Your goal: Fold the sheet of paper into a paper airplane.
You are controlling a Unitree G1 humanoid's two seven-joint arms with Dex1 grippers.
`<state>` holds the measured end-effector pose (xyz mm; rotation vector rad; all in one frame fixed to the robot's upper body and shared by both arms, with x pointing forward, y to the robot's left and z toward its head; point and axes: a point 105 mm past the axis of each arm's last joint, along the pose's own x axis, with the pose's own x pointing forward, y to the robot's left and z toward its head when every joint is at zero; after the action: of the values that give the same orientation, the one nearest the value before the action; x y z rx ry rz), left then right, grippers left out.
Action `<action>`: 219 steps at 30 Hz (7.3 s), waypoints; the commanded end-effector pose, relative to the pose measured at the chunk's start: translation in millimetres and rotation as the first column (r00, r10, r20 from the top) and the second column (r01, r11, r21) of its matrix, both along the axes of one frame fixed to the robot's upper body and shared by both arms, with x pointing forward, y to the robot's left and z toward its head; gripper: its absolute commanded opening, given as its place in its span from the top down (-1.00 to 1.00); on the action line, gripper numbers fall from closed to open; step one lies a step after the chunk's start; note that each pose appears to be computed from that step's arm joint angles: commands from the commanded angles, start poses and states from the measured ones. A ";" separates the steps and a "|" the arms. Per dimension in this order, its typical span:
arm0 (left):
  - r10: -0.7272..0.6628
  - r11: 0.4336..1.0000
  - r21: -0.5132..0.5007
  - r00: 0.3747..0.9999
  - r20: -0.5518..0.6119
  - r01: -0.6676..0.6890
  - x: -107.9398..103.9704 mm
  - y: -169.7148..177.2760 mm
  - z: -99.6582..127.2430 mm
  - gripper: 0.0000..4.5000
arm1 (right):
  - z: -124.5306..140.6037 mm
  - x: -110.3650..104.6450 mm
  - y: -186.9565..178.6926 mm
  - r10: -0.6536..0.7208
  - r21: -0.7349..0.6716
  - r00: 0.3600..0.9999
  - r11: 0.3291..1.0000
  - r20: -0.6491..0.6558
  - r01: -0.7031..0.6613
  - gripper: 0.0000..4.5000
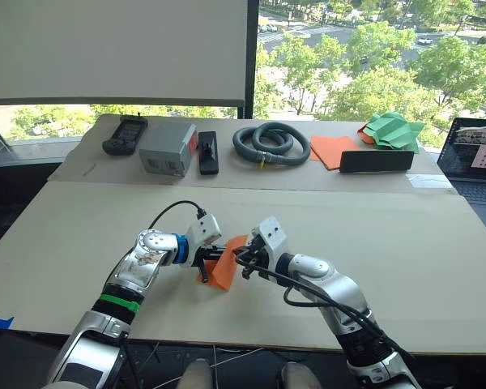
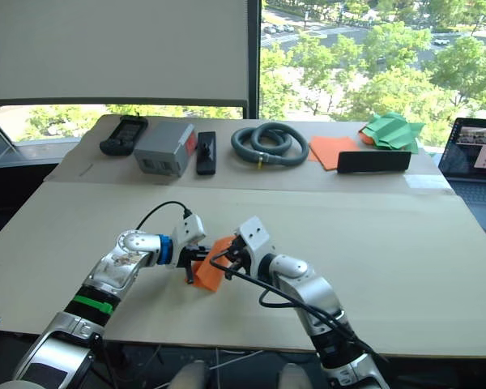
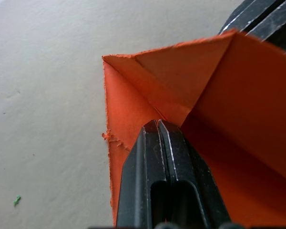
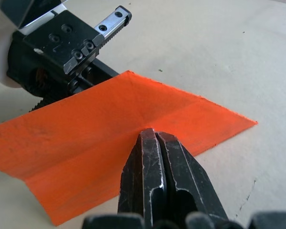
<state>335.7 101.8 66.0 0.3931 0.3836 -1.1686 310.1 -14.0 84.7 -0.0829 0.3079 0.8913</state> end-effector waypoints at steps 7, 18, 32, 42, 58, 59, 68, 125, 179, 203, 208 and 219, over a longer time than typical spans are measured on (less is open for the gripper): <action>0.048 0.999 -0.017 0.996 -0.071 -0.049 -5.2 7.2 -11.0 0.98 | 10.8 6.1 10.5 0.027 0.000 0.997 1.000 0.068 -0.027 1.00; 0.181 0.983 0.001 0.982 -0.051 -0.181 -7.7 55.3 4.5 0.98 | -6.7 18.6 13.2 0.002 -0.076 0.999 0.997 0.035 0.001 1.00; 0.133 0.990 -0.045 0.990 0.054 -0.131 18.2 33.6 32.8 0.98 | -9.9 19.8 14.8 0.005 -0.090 1.000 0.996 0.029 -0.002 1.00; 0.071 0.997 0.030 0.997 -0.041 -0.070 6.4 24.9 -13.0 0.98 | 1.0 22.1 6.1 -0.003 -0.095 0.997 0.995 0.075 0.010 1.00; 0.051 0.998 0.050 0.996 -0.070 -0.048 -2.9 23.7 -30.2 0.98 | -21.8 33.3 -8.5 0.012 -0.220 0.999 0.975 0.045 -0.002 1.00; 0.052 0.998 0.049 0.996 -0.069 -0.049 -3.0 23.7 -29.9 0.98 | -23.2 35.9 -10.1 0.003 -0.228 0.999 0.974 0.042 0.006 1.00; 0.062 0.997 0.051 0.996 -0.071 -0.058 -4.3 26.8 -28.5 0.98 | -21.7 54.6 -20.8 -0.048 -0.239 0.998 0.969 0.052 0.059 1.00; 0.063 0.996 0.068 0.994 -0.090 -0.057 -11.0 31.9 -30.1 0.98 | -67.5 -53.4 12.9 0.265 -0.214 0.936 0.925 -0.233 -0.315 1.00; -0.819 0.556 0.674 0.184 0.543 0.486 4.1 -16.7 71.6 -0.69 | 18.7 -36.0 -49.7 -0.025 -0.081 0.999 0.996 0.039 0.028 1.00; -0.191 0.967 0.192 0.974 0.122 0.166 11.7 -14.2 57.3 1.00 | 57.4 1.4 -105.2 -0.294 -0.065 0.925 0.946 0.242 0.318 1.00; -0.077 0.981 0.185 0.993 0.090 0.060 -2.4 -24.7 44.0 0.75 | 58.1 0.9 -101.1 -0.268 -0.058 0.932 0.955 0.245 0.290 1.00; -0.075 0.995 0.069 0.989 0.126 0.067 -16.3 -14.3 85.9 -0.44 | 81.4 -14.4 -80.4 -0.021 -0.043 0.948 0.998 0.319 0.037 -0.19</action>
<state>322.5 85.3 131.4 0.5460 0.3717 -1.1886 305.0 -108.4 138.7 -0.2371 0.1497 0.7195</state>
